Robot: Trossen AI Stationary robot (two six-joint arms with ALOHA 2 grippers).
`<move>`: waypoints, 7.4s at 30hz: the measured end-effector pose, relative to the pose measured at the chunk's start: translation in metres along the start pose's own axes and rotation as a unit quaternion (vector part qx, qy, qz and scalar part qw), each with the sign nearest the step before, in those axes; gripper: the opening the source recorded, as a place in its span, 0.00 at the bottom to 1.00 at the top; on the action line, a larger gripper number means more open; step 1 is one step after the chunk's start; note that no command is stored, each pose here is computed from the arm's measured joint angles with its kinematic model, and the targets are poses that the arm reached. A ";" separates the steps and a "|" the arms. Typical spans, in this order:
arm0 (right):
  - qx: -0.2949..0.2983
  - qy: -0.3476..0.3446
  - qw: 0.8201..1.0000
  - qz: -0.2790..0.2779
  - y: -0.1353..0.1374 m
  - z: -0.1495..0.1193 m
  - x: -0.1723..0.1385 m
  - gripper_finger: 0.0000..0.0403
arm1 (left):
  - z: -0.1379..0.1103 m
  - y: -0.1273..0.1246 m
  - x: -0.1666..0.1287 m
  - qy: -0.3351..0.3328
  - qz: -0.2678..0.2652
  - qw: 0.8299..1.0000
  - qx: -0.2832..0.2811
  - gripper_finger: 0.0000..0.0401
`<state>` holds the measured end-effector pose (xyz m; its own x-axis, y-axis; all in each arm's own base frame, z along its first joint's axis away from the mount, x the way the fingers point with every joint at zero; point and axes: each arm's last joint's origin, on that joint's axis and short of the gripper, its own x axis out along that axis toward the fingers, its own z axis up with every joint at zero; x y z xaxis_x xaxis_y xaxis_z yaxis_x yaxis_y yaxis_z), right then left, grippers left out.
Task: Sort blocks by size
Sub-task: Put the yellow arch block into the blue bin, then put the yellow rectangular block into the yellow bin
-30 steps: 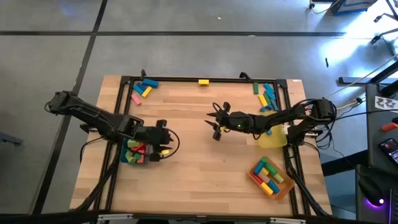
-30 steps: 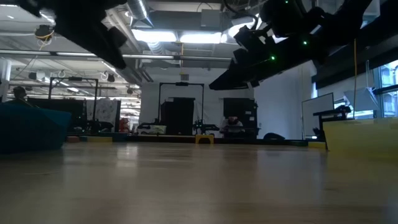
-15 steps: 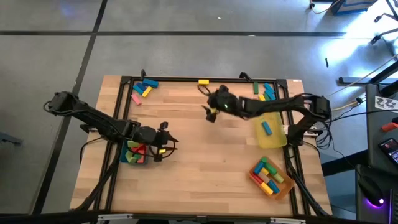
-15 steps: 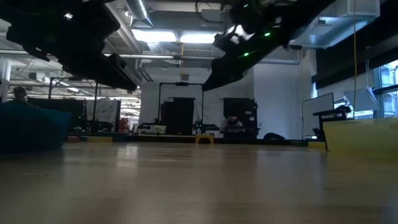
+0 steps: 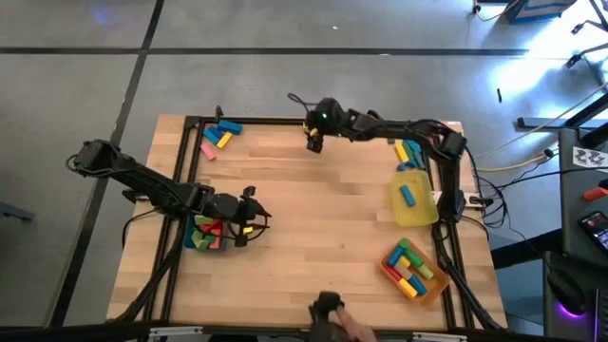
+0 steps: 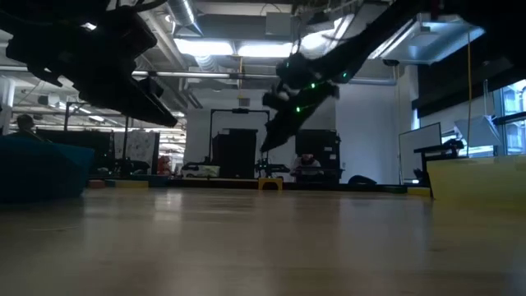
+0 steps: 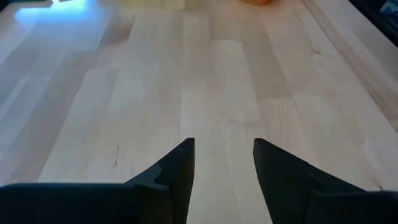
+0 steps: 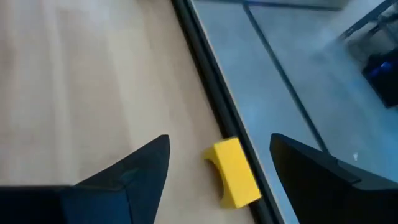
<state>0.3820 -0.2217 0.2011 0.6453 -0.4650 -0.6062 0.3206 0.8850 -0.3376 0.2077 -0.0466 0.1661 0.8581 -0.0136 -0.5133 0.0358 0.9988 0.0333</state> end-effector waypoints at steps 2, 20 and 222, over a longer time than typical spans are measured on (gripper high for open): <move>0.008 0.020 1.000 0.015 -0.010 -0.007 0.013 0.69 | 0.000 0.000 0.000 0.000 0.000 1.000 0.000 0.37; 0.069 0.054 0.994 0.069 -0.049 -0.048 0.057 0.69 | 0.001 0.005 0.001 -0.002 0.017 1.000 -0.001 0.37; -0.061 0.085 0.994 0.038 0.141 0.061 -0.129 0.68 | 0.030 0.035 -0.122 -0.247 0.184 0.950 -0.045 0.37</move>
<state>0.3862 -0.0355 0.2759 0.5339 -0.4029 -0.7434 0.1815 0.9133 -0.3646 0.1196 -0.0114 0.2557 0.9406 0.3392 -0.0159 -0.3381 0.9398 0.0489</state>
